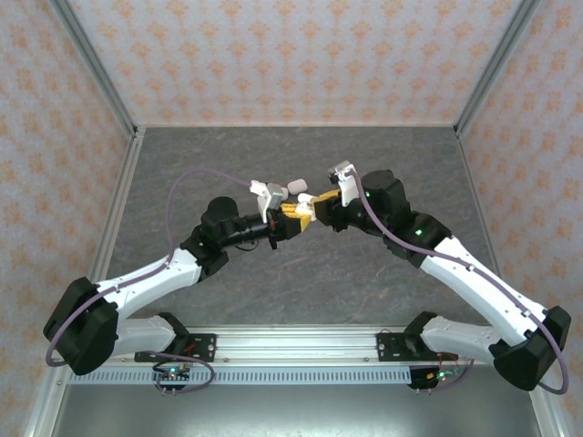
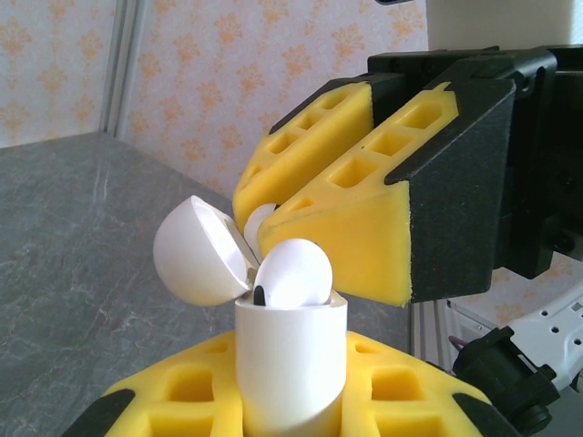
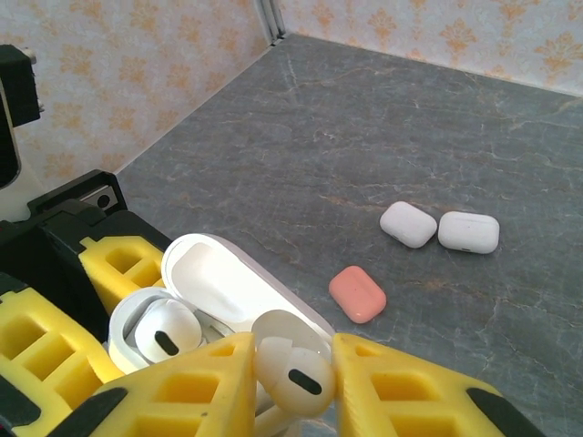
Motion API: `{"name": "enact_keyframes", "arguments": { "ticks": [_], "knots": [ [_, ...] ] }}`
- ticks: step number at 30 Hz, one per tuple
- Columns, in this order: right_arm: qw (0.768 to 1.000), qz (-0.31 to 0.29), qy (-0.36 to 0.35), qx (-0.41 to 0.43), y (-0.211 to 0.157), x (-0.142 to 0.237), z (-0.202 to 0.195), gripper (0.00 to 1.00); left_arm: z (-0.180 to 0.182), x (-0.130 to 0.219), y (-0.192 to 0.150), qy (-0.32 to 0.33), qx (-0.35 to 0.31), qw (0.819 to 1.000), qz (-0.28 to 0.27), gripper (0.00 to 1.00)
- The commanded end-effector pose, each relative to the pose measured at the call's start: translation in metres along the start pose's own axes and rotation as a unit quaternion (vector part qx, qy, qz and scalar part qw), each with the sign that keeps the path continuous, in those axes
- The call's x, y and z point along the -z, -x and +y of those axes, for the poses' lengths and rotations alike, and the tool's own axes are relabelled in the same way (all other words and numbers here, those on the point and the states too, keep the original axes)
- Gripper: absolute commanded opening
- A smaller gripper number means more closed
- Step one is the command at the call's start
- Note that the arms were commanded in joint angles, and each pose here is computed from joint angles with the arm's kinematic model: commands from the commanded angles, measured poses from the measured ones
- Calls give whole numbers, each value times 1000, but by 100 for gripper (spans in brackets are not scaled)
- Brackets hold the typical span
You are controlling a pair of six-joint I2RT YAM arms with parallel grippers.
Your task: Insert the wireless bluetooth earbuds into the charging case
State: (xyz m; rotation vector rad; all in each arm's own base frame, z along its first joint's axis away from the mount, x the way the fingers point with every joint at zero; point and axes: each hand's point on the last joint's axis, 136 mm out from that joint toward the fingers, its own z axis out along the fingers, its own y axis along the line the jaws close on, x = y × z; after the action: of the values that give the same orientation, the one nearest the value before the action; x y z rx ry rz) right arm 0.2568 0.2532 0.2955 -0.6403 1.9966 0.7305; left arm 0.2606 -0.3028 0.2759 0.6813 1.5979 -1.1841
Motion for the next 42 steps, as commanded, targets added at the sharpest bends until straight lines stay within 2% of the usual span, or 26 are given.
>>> {"name": "enact_keyframes", "arguments": {
  "ticks": [1, 26, 42],
  "knots": [
    [1000, 11, 16, -18, 2, 2, 5, 26, -11, 4, 24, -10, -33, 998, -43, 0],
    [999, -6, 33, -43, 17, 7, 7, 33, -12, 3, 25, -13, -35, 998, -47, 0],
    [998, -24, 24, -46, 34, 17, 3, 49, -14, 7, 26, -13, -40, 998, -52, 0]
  ]
}}
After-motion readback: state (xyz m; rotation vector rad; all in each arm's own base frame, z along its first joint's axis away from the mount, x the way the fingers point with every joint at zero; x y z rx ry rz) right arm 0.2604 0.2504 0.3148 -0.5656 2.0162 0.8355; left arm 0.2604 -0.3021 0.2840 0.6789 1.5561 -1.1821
